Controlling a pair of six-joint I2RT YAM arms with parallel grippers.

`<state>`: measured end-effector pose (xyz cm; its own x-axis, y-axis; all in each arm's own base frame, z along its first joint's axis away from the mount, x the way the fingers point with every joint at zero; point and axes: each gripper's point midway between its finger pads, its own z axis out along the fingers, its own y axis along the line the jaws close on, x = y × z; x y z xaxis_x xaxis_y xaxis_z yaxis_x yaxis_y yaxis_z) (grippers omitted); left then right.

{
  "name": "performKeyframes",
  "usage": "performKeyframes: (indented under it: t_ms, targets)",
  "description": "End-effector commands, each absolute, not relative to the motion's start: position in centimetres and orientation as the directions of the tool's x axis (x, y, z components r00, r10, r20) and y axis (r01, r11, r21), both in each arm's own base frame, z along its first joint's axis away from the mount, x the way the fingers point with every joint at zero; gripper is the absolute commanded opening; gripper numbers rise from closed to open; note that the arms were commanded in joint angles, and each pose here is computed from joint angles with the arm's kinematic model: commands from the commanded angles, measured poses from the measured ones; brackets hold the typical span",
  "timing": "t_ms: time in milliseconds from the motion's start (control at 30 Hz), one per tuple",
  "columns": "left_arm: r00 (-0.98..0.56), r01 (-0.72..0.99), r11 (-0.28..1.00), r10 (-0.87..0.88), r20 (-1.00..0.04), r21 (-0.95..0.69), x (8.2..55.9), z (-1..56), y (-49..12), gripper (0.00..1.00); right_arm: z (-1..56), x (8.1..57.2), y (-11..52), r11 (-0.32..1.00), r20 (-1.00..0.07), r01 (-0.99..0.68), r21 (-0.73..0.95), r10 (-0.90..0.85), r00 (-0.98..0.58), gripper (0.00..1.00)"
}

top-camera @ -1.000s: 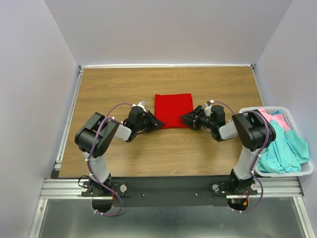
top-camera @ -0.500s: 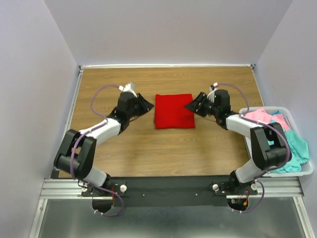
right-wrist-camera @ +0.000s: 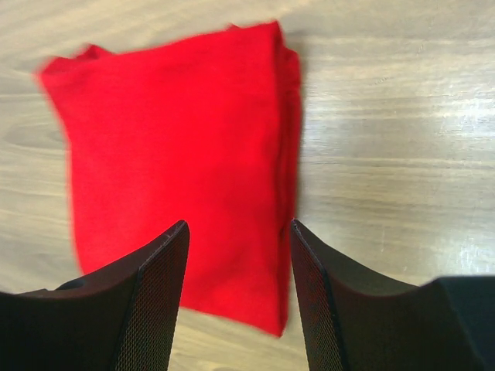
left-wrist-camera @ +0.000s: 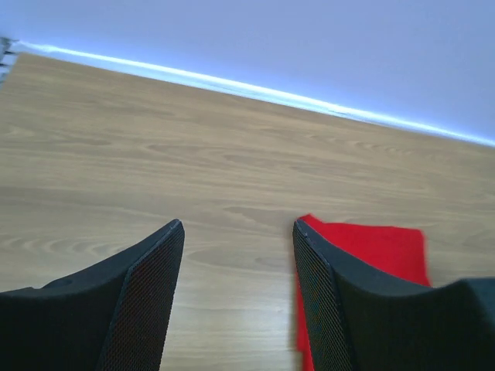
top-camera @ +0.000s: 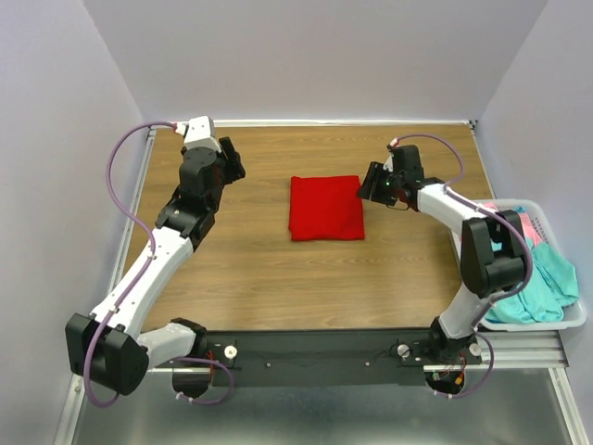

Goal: Fold and stack the t-shirts
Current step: Fold the tshirt, then neatly place the folded tshirt to the corner

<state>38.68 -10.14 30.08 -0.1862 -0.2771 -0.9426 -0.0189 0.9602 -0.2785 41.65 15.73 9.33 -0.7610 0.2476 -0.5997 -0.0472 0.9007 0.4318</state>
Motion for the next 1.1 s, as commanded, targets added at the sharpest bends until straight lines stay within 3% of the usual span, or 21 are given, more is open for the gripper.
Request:
performKeyframes:
  t_ms: [0,333,500,633,767,933,1000,1067]
  targets:
    - [-0.225,-0.133,0.983,-0.153,-0.962,-0.126,37.0,27.3,-6.6,0.66,6.4,41.9,15.2,0.924,-0.538,-0.017,0.381,0.207,-0.817,0.62]
    - [-0.282,-0.112,0.988,-0.137,-0.949,-0.109,37.7,24.7,-6.8,0.66,2.7,43.2,16.1,0.925,-0.47,-0.021,0.379,0.173,-0.866,0.57]
    - [-0.282,-0.104,0.986,-0.152,-0.947,-0.127,37.8,24.8,-6.3,0.66,1.3,42.9,15.4,0.944,-0.457,-0.066,0.324,0.095,-0.884,0.37]
    - [-0.278,-0.105,0.986,-0.158,-0.948,-0.133,37.7,24.8,-6.1,0.66,1.0,43.3,13.2,0.966,-0.463,-0.089,0.243,0.035,-0.886,0.1]
    - [-0.284,-0.098,0.986,-0.155,-0.946,-0.133,37.7,24.5,-6.2,0.66,1.5,44.9,8.4,0.993,-0.499,-0.037,0.116,0.026,-0.866,0.05]
    - [-0.293,-0.093,0.987,-0.154,-0.944,-0.132,37.8,24.2,-6.3,0.65,4.8,48.3,-0.3,0.983,-0.582,0.068,-0.169,-0.044,-0.812,0.06]
    - [-0.301,-0.081,0.988,-0.152,-0.941,-0.133,37.8,24.0,-6.6,0.65,6.8,50.0,-3.9,0.942,-0.608,0.148,-0.303,-0.072,-0.791,0.14]
    - [-0.309,-0.076,0.988,-0.151,-0.939,-0.134,38.0,23.8,-6.7,0.65,7.7,50.6,-4.5,0.927,-0.597,0.153,-0.341,-0.088,-0.797,0.34]
